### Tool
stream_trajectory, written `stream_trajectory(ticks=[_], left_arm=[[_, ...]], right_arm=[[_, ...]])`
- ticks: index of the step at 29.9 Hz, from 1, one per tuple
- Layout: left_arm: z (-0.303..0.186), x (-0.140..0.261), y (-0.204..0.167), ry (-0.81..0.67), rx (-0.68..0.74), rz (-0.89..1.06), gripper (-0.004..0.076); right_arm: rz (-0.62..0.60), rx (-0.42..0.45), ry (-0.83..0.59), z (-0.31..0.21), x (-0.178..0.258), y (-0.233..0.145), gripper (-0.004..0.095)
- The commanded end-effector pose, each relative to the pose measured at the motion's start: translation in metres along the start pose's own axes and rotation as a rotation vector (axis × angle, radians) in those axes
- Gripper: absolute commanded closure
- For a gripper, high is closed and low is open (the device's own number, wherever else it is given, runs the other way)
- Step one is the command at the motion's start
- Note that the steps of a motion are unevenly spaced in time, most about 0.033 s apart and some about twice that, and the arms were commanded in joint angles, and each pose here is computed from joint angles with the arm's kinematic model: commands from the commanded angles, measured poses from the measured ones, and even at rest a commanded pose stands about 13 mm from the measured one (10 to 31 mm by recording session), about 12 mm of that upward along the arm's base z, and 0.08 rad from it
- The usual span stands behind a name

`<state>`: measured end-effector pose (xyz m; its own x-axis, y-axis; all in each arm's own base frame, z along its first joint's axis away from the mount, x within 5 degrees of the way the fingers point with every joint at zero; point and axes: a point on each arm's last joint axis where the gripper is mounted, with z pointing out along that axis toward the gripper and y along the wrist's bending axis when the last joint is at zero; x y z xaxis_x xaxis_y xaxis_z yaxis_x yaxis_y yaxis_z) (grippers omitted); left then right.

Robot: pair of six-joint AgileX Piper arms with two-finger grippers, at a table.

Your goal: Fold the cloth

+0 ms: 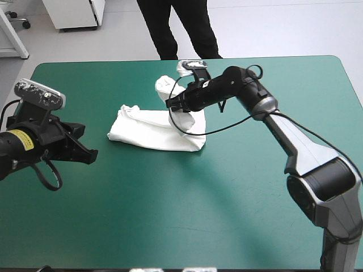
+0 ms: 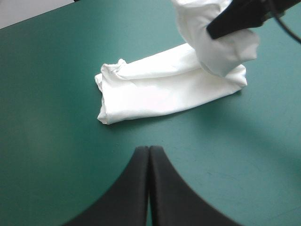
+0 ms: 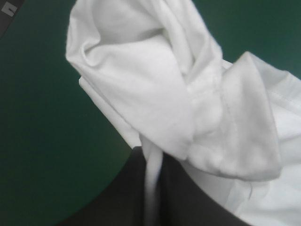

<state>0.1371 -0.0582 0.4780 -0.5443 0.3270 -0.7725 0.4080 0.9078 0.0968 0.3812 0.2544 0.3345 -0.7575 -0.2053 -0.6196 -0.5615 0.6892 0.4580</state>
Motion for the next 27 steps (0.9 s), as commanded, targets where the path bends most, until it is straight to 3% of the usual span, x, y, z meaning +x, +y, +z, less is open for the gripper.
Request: stream_trajectory(ticks=[1, 4, 7, 12, 14, 21, 27], left_arm=[[-0.015, 0.006, 0.000, -0.009, 0.009, -0.046, 0.0733], [-0.015, 0.006, 0.000, -0.009, 0.011, -0.047, 0.0733], [-0.014, 0.006, -0.001, -0.008, 0.014, -0.047, 0.0733], [-0.014, 0.006, -0.001, -0.008, 0.017, -0.052, 0.0733], [-0.014, 0.006, -0.001, -0.008, 0.017, -0.052, 0.0733], [-0.014, 0.006, -0.001, -0.007, 0.017, -0.064, 0.0733], [-0.014, 0.005, -0.001, -0.007, 0.024, -0.078, 0.0733]], right_arm=[[-0.018, -0.038, -0.127, -0.008, -0.024, 0.027, 0.0923], [-0.006, -0.048, -0.120, 0.010, -0.030, 0.033, 0.0910], [-0.030, -0.088, -0.098, 0.023, -0.033, 0.043, 0.0779], [-0.063, -0.140, -0.047, 0.023, -0.034, 0.057, 0.0281], [-0.069, -0.118, -0.033, 0.018, -0.034, 0.058, 0.0200], [-0.058, 0.063, 0.015, -0.008, -0.040, 0.036, 0.0349], [0.053, 0.164, 0.036, -0.021, -0.043, -0.002, 0.0354]])
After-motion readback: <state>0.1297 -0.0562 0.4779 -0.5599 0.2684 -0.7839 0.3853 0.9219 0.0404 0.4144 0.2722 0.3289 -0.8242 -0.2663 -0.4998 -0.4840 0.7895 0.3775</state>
